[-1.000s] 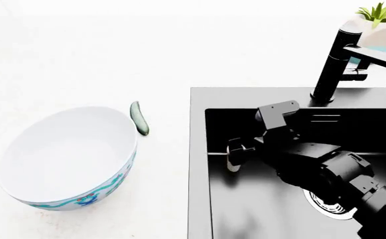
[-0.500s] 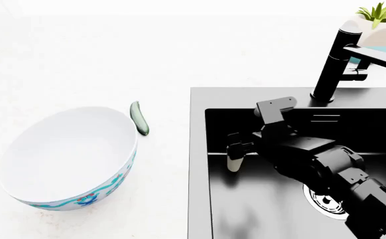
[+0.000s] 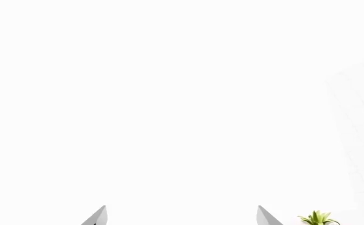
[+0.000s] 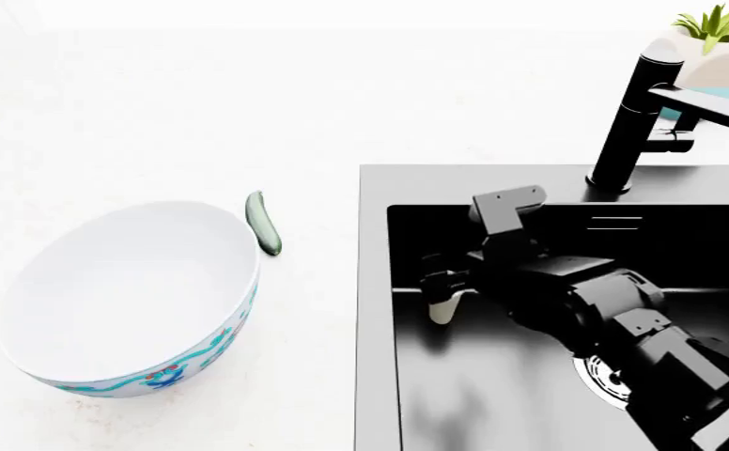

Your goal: Pick the cup and bowl from the sink and place them on the counter for drying.

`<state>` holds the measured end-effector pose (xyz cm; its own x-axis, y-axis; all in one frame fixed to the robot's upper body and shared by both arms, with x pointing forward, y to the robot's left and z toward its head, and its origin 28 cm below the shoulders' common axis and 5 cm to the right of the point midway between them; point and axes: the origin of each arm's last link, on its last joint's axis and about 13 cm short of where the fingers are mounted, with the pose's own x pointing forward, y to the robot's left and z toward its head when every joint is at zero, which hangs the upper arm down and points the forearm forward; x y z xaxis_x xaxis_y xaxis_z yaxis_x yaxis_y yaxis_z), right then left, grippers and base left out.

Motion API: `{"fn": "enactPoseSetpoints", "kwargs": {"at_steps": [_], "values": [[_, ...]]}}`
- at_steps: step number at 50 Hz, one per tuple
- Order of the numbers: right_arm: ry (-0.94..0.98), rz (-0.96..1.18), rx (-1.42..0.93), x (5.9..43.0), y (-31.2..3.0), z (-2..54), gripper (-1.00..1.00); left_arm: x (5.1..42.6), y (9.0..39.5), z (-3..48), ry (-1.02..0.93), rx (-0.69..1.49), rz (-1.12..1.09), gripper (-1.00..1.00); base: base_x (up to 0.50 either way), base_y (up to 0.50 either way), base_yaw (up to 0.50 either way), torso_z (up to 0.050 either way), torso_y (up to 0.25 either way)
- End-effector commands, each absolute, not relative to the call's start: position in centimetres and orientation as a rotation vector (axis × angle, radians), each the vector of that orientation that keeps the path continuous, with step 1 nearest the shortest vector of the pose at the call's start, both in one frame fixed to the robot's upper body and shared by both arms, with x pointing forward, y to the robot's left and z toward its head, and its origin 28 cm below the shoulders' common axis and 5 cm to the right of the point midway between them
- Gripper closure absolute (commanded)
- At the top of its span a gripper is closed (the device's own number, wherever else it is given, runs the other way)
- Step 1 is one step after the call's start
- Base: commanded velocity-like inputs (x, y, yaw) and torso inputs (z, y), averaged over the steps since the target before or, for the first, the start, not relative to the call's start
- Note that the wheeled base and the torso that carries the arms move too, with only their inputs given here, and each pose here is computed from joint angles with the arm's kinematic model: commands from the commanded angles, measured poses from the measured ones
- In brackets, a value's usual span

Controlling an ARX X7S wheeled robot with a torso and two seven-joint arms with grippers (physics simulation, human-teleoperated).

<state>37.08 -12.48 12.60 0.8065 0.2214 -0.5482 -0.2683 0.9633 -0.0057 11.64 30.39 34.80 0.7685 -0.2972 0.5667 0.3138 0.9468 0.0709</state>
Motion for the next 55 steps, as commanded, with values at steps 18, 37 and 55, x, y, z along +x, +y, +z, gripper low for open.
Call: {"fn": "enactPoseSetpoints", "kwargs": {"at_steps": [18,37,55], "values": [[0.637,0.248,-0.068,36.80,-12.35,11.85,-1.00,11.54,30.50,34.74,-0.608,-0.021,-0.325,-1.00,0.00,0.00,0.00,0.000,0.000],[0.673,0.244,-0.070,36.35,-12.37,11.20,-1.00,11.59,30.53,34.82,-0.614,-0.011,-0.323,-1.00,0.00,0.00,0.00,0.000,0.000],[0.657,0.241,-0.075,36.31,-12.55,11.24,-1.00,11.46,30.47,34.89,-0.628,-0.013,-0.326,-1.00,0.00,0.00,0.00,0.000,0.000]]}}
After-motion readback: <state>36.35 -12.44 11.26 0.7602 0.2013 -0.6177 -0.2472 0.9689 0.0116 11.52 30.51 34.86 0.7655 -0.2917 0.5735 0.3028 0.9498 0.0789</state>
